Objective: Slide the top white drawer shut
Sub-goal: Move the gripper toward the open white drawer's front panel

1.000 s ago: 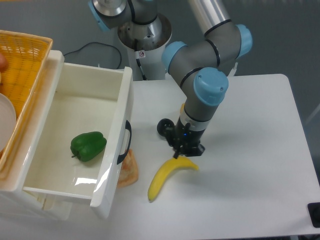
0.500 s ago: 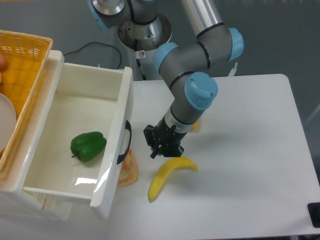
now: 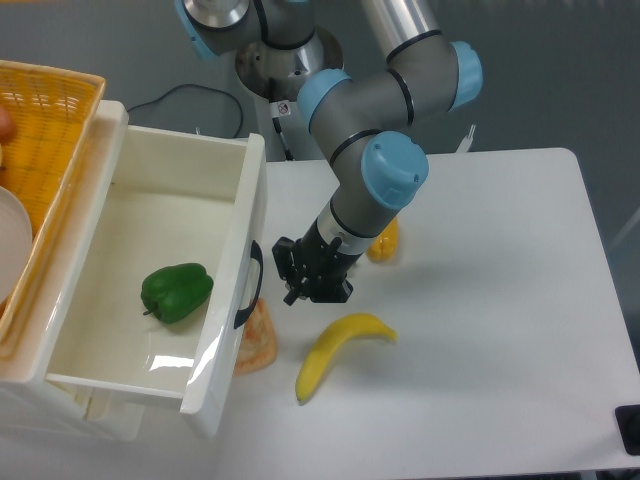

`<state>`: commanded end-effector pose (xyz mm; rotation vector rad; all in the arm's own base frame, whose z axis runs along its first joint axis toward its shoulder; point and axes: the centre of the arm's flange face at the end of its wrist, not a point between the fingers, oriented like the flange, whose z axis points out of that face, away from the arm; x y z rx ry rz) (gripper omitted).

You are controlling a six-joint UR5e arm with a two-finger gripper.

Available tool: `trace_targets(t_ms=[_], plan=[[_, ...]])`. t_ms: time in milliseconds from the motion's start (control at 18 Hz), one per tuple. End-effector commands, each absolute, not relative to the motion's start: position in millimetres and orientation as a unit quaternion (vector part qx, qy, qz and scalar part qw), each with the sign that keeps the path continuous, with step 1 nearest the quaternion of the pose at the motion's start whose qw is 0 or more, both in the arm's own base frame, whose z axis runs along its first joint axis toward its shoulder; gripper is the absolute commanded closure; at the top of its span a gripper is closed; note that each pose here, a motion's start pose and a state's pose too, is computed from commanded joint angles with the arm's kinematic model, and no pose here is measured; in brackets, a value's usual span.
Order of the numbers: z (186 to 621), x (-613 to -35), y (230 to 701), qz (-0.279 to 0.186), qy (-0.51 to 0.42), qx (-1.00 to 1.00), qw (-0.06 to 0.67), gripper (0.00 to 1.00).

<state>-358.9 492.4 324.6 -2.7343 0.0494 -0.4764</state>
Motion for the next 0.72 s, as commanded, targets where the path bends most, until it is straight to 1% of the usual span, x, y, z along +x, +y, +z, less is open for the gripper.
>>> trace_targets(t_ms=[722], plan=[[339,-343,495,-0.186,0.022,-0.963,0.193,1.00]])
